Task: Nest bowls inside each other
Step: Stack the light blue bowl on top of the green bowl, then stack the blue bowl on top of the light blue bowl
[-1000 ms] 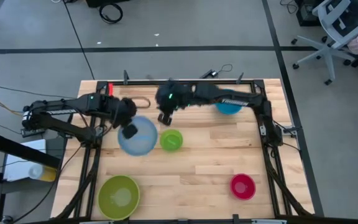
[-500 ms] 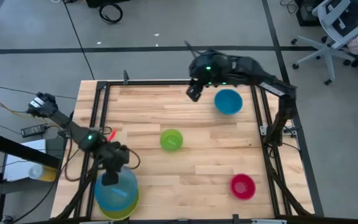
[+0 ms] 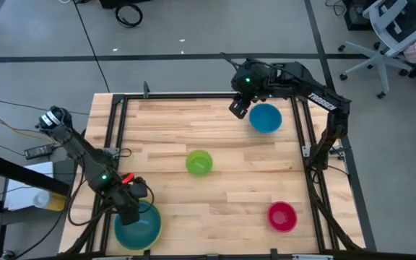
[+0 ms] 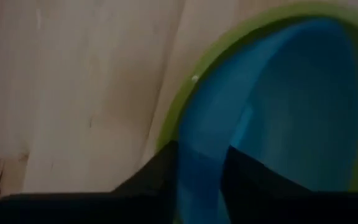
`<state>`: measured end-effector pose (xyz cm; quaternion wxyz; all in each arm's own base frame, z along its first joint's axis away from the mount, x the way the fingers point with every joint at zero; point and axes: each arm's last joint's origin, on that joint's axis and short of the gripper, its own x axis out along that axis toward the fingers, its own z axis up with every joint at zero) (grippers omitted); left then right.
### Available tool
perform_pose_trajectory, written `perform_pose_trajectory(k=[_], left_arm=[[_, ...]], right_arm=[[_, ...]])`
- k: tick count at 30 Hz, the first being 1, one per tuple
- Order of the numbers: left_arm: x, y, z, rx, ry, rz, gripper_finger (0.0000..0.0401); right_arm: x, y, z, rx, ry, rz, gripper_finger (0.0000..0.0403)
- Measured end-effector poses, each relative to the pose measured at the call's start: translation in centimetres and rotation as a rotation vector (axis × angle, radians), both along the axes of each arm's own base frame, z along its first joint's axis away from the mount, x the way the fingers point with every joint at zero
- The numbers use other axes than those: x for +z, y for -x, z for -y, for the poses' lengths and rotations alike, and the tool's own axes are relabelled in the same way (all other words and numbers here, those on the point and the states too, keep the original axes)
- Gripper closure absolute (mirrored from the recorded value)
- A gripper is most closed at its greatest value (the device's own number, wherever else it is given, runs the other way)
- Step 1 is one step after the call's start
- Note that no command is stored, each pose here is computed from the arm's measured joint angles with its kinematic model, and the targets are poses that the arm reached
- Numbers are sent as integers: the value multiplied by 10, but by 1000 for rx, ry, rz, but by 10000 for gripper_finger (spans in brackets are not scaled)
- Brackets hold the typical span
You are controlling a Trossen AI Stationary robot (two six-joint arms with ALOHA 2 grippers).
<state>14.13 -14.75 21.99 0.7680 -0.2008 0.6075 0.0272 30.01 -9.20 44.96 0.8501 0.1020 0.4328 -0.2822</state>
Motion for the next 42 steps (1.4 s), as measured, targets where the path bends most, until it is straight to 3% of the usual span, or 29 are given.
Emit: perform_pose_trajectory(k=[5,10,17,23,34,37,42], left_arm=[[15,-8,-5,48,1,9,202],[38,-18,-12,59,-2,36,156],[63,-32,-36,49,-164,117,143],[70,-53,-70,141,-196,146,143],[71,-69,-135,438,-222,133,143],[73,-74,-152,532,-210,173,143],[79,-83,-178,659,-192,288,143]], right_arm=[[-27,6,4,-47,-16,-136,224],[-78,22,22,-154,-85,-232,223],[-175,47,51,-223,-302,-265,225],[-236,58,56,-242,-362,-340,226],[-267,54,58,-240,-363,-312,242],[-274,52,59,-240,-366,-333,279],[-273,48,53,-209,-308,-367,380]])
